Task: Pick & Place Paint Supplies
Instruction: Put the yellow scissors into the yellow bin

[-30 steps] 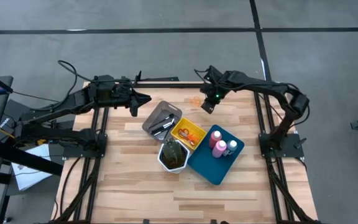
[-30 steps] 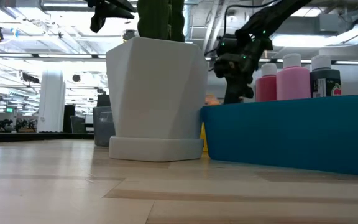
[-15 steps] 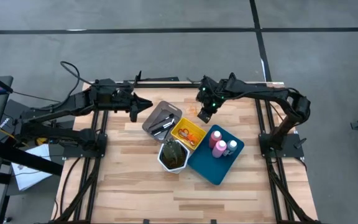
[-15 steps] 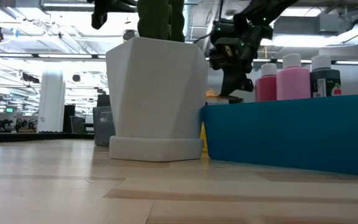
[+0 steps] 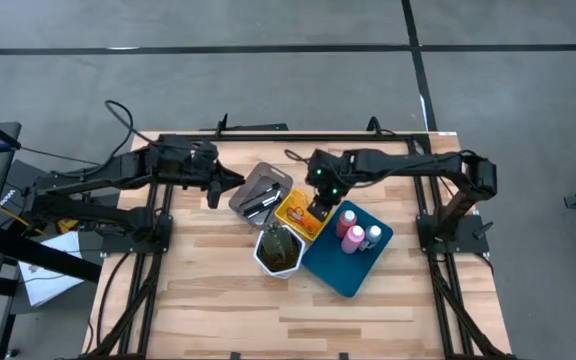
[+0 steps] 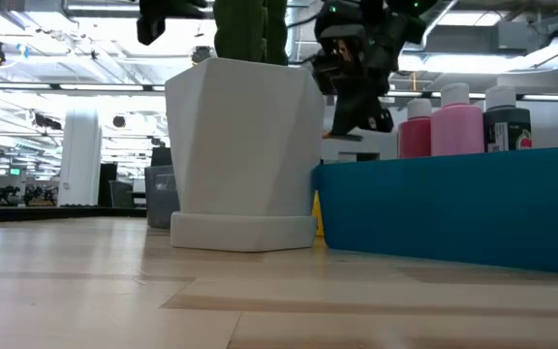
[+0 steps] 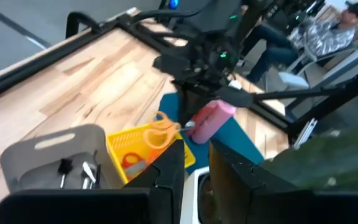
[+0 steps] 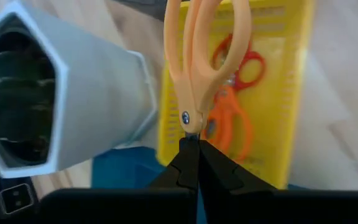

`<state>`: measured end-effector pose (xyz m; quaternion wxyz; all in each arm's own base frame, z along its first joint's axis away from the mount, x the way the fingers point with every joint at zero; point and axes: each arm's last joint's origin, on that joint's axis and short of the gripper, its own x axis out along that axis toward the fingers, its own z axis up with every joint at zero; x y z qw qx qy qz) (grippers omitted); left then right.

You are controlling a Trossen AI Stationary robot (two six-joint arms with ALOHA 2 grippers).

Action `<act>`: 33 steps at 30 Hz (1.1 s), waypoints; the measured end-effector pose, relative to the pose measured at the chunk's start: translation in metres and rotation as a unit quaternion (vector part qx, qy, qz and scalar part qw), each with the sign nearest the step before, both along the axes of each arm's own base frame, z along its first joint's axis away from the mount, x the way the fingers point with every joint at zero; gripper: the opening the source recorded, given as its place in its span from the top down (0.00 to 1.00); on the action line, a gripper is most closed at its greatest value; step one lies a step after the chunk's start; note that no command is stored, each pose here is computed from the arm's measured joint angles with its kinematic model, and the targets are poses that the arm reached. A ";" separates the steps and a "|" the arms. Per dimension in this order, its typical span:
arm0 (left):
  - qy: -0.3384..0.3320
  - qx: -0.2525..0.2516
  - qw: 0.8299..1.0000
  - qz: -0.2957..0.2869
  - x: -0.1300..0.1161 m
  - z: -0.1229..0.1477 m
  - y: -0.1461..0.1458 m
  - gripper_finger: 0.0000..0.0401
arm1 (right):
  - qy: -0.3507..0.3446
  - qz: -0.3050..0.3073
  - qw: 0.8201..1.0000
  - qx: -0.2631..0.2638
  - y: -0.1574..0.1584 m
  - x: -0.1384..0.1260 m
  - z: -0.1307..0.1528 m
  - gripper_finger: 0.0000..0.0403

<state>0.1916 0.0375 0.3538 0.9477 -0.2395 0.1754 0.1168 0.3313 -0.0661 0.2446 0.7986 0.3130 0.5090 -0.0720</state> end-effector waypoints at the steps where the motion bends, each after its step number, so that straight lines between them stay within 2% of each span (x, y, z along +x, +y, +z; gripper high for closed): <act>1: 0.006 -0.001 1.000 0.000 0.000 -0.001 0.000 0.83 | -0.003 -0.001 1.000 0.002 0.004 0.002 0.000 1.00; 10: 0.032 -0.001 0.999 -0.005 -0.002 -0.006 -0.001 0.83 | -0.013 -0.020 1.000 -0.002 0.026 0.009 0.002 1.00; 18: 0.031 0.001 0.999 -0.020 -0.002 -0.006 -0.001 0.83 | -0.020 -0.028 0.999 -0.025 0.017 0.010 0.002 1.00; 23: 0.031 0.001 0.999 -0.021 -0.002 -0.005 -0.001 0.83 | -0.021 0.007 0.999 -0.049 0.009 0.012 -0.004 1.00; 27: 0.030 0.001 0.999 -0.020 -0.002 -0.005 -0.001 0.83 | -0.019 0.034 0.998 -0.054 0.006 0.016 -0.013 1.00; 29: 0.029 0.000 0.999 -0.020 -0.002 -0.005 -0.001 0.83 | 0.008 0.044 0.998 -0.053 0.007 0.012 -0.018 1.00; 31: 0.028 -0.002 0.999 -0.019 -0.002 -0.005 -0.001 0.83 | -0.010 0.049 0.997 -0.059 0.008 0.019 -0.020 1.00; 33: 0.028 -0.002 0.999 -0.019 -0.002 -0.005 -0.001 0.83 | 0.010 0.055 0.997 -0.056 0.008 0.017 -0.026 1.00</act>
